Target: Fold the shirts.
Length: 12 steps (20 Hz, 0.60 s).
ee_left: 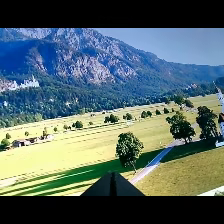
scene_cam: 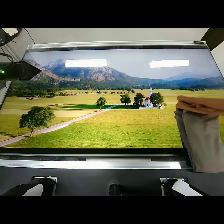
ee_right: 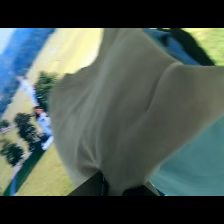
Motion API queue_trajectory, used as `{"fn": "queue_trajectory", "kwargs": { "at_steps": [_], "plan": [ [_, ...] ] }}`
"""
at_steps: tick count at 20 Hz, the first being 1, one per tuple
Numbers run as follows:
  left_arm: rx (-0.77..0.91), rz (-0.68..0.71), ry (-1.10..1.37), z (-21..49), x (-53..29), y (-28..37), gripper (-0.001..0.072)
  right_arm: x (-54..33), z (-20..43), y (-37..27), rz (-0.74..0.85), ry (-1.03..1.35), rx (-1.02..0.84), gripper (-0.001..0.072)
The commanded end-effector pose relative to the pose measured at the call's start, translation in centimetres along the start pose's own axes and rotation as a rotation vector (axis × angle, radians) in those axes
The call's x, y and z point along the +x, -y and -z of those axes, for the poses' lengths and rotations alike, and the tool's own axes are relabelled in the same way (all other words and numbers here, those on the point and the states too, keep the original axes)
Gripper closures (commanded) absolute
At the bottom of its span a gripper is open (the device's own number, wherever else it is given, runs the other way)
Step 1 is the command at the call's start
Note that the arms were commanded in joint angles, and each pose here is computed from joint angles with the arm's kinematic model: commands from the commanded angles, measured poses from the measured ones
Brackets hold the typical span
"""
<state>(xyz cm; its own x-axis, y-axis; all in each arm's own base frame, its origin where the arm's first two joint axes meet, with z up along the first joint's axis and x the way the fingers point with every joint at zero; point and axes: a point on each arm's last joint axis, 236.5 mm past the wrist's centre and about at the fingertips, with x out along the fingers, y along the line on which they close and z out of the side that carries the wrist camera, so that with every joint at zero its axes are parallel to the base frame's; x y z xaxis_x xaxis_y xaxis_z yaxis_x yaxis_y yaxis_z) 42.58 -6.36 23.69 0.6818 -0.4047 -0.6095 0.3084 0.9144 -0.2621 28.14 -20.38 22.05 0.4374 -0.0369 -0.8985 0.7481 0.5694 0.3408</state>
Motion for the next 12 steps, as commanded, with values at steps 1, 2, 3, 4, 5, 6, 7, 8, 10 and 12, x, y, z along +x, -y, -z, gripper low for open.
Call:
{"fn": "queue_trajectory", "kwargs": {
  "at_steps": [1, 2, 3, 4, 5, 6, 7, 8, 10, 12],
  "plan": [
    [0.011, -0.001, 0.0, 0.0, 0.0, 0.0, 0.0682, 1.0, 1.2, 4.6, 0.164, -0.048, 0.085, 0.066],
    [0.011, -0.001, 0.0, 0.0, 0.0, 0.0, 0.0682, 1.8, 2.5, 5.8, 0.203, -0.086, 0.102, 0.066],
    [0.011, -0.001, 0.0, 0.0, 0.0, 0.0, 0.0682, 2.5, 4.0, 7.5, 0.26, -0.122, 0.12, 0.066],
    [0.011, -0.001, 0.0, 0.0, 0.0, 0.0, 0.0682, 2.9, 5.9, 9.8, 0.341, -0.158, 0.133, 0.066],
    [0.011, 0.0, 0.0, 0.0, 0.0, 0.0, 0.0682, 3.2, 7.9, 12.3, 0.436, -0.195, 0.14, 0.066],
    [0.011, 0.0, 0.0, 0.0, 0.0, 0.0, 0.0682, 3.2, 9.7, 14.7, 0.526, -0.228, 0.147, 0.066],
    [0.011, -0.001, 0.0, 0.0, 0.0, 0.0, 0.0681, 3.4, 11.6, 16.5, 0.595, -0.268, 0.154, 0.066],
    [0.011, 0.0, 0.0, 0.0, 0.0, 0.0, 0.0682, 4.2, 13.3, 17.1, 0.609, -0.312, 0.158, 0.066],
    [0.011, 0.0, 0.0, 0.0, 0.0, 0.0, 0.0682, 6.7, 15.1, 17.3, 0.576, -0.349, 0.16, 0.066],
    [0.011, 0.0, 0.0, 0.0, -0.1, 0.0, 0.0682, 8.4, 16.6, 18.1, 0.586, -0.389, 0.164, 0.066]
  ]
}}
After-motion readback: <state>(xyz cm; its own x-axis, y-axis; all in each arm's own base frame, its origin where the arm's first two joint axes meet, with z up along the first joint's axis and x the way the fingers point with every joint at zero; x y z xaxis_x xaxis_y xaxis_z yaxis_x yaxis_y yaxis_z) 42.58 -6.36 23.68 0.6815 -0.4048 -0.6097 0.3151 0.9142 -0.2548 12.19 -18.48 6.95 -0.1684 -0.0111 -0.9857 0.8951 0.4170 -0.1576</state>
